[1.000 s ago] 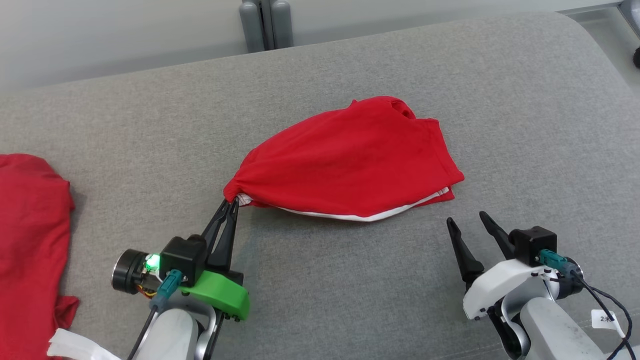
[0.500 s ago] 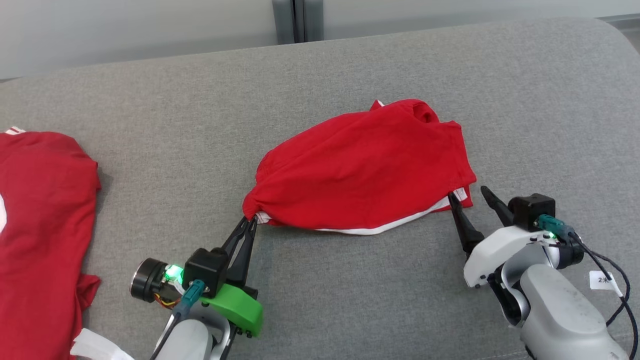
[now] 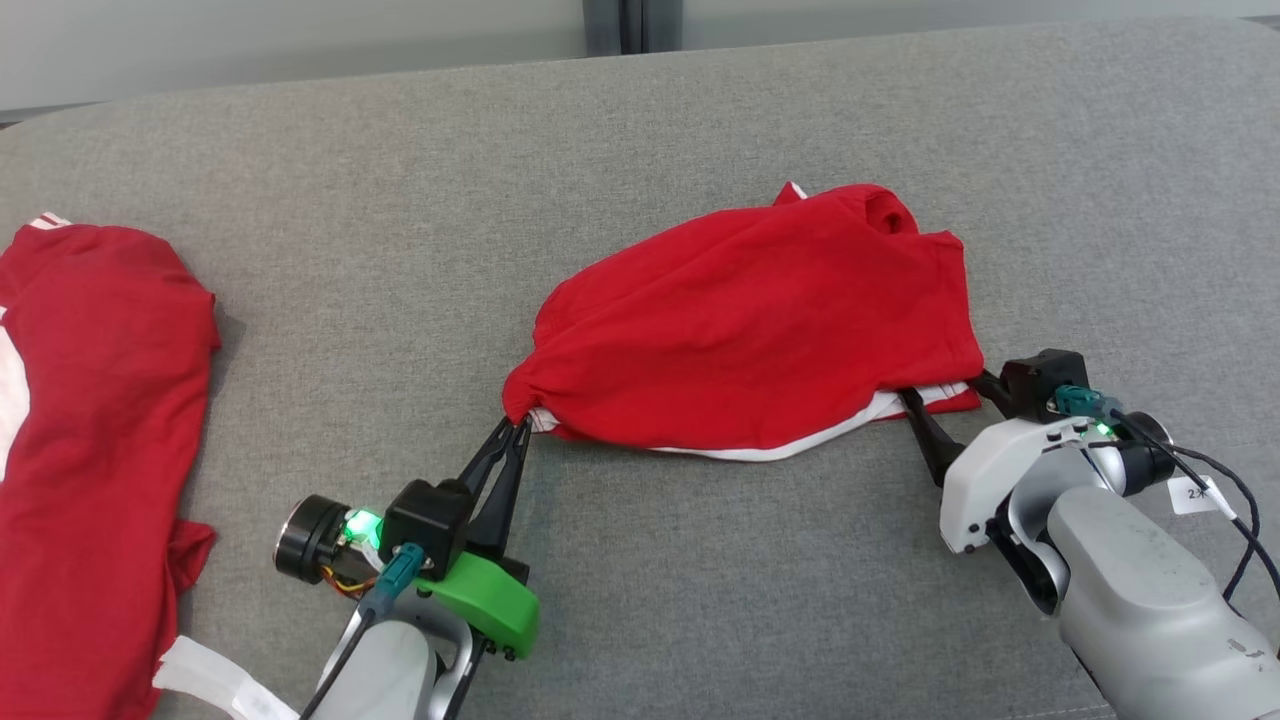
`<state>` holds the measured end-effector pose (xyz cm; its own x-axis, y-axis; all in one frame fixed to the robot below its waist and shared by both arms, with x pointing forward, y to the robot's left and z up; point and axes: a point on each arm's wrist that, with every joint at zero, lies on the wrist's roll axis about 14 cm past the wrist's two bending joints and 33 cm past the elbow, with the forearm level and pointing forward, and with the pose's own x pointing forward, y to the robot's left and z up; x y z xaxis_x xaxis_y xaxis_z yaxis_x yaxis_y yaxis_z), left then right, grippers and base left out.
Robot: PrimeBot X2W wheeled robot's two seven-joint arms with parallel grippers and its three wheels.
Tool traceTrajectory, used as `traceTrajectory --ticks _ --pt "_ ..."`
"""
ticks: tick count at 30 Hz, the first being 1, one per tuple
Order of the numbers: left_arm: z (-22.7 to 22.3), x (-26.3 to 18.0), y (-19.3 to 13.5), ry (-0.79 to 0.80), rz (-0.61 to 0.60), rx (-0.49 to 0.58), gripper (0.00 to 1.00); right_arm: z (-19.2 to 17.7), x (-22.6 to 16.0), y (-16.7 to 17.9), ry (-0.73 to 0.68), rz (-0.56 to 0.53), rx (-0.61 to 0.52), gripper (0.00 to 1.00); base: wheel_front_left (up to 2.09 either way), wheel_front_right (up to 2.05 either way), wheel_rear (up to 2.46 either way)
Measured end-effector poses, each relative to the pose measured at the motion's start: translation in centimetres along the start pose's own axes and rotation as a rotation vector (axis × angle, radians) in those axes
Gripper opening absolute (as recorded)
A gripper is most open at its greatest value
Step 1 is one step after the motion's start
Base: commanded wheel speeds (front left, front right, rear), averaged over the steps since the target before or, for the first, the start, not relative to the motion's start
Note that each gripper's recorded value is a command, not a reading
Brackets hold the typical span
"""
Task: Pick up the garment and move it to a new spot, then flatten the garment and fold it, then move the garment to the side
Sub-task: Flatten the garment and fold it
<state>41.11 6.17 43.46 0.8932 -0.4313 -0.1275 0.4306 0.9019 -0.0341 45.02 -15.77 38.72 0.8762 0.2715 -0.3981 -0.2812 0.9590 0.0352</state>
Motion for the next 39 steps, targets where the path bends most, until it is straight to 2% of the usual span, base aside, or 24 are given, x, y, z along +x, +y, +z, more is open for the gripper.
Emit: traceTrajectory --ticks 8,9,10,12,26,31,39 --pt "-0.5 0.1 -0.1 0.013 -0.005 -0.007 0.0 -0.1 0.8 0.3 0.018 0.025 -0.014 1.0 0.0 0.0 0.0" --pt "-0.5 0.1 -0.1 0.013 -0.004 -0.007 0.0 -0.1 0.8 0.4 0.018 0.027 -0.016 0.97 0.0 0.0 0.0" --pt "-0.5 0.1 -0.1 0.014 -0.004 -0.008 0.0 -0.2 0.8 0.4 0.02 0.029 -0.017 0.36 0.0 0.0 0.0" --pt "-0.5 0.0 -0.1 0.014 -0.003 -0.009 0.0 -0.3 0.7 0.6 0.021 0.035 -0.018 0.0 0.0 0.0 0.0" --pt "-0.1 -0.3 -0.4 0.008 -0.009 0.0 0.0 1.4 -1.7 0.4 -0.057 0.05 -0.016 0.0 0.0 0.0 0.0" --pt "1.1 -0.4 -0.5 -0.024 -0.011 0.011 0.0 4.0 -3.5 0.5 -0.146 0.074 0.02 0.0 0.0 0.0 0.0" --pt "5.3 -0.5 0.0 -0.134 -0.008 0.034 0.0 10.5 -6.9 -0.4 -0.334 0.104 0.026 0.0 0.0 0.0 0.0"
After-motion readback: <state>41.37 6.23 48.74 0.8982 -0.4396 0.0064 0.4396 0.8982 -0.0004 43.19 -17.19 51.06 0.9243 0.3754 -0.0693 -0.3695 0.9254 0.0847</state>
